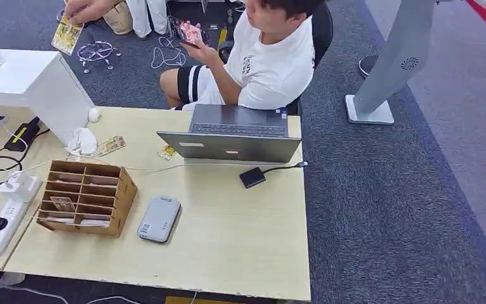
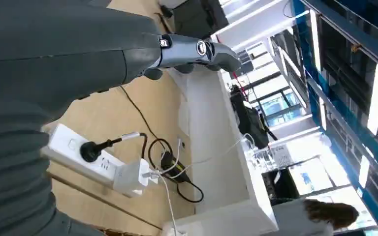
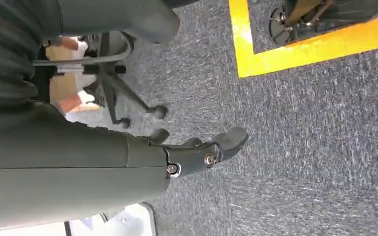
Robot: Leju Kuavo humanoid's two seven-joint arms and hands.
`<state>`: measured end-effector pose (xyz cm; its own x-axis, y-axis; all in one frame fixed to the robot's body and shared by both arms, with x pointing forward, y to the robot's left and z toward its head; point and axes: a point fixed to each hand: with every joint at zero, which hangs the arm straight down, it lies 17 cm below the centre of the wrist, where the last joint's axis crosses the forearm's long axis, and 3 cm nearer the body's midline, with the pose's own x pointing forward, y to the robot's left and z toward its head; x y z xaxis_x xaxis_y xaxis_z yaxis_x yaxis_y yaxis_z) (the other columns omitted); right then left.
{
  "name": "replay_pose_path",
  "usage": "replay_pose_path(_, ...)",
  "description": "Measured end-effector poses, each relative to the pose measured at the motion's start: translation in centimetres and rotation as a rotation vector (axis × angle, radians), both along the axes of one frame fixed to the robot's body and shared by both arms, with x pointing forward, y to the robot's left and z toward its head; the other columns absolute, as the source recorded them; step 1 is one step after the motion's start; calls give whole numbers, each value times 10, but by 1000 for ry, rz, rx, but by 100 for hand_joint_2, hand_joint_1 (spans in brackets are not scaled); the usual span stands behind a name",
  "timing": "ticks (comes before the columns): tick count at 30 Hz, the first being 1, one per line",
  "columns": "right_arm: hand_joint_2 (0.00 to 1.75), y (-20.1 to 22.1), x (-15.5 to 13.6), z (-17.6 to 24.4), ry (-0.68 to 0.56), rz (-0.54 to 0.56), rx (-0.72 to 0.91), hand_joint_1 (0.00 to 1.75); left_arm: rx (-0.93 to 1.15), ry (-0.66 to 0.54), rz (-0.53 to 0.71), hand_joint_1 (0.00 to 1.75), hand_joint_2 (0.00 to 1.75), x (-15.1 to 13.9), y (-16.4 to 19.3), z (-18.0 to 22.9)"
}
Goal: Pass the card to the sensor for recognition and then transmit it.
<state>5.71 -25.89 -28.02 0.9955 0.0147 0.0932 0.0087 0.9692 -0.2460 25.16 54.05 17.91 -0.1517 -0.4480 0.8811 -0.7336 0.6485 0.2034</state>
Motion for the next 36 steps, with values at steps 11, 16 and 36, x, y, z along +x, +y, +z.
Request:
replay_pose_path(11, 175, 8, 4, 1, 3, 127, -6, 0, 252, 127, -68, 0, 175, 78, -36, 32)
replay_pose_path(16, 175, 12, 5, 1, 8, 185, -10, 0, 351, 167, -90, 0, 175, 113, -56, 43)
replay_pose_path(36, 175, 20, 8, 2, 33, 484, -30, 0, 850, 302, -25, 0, 175, 209, -109, 87)
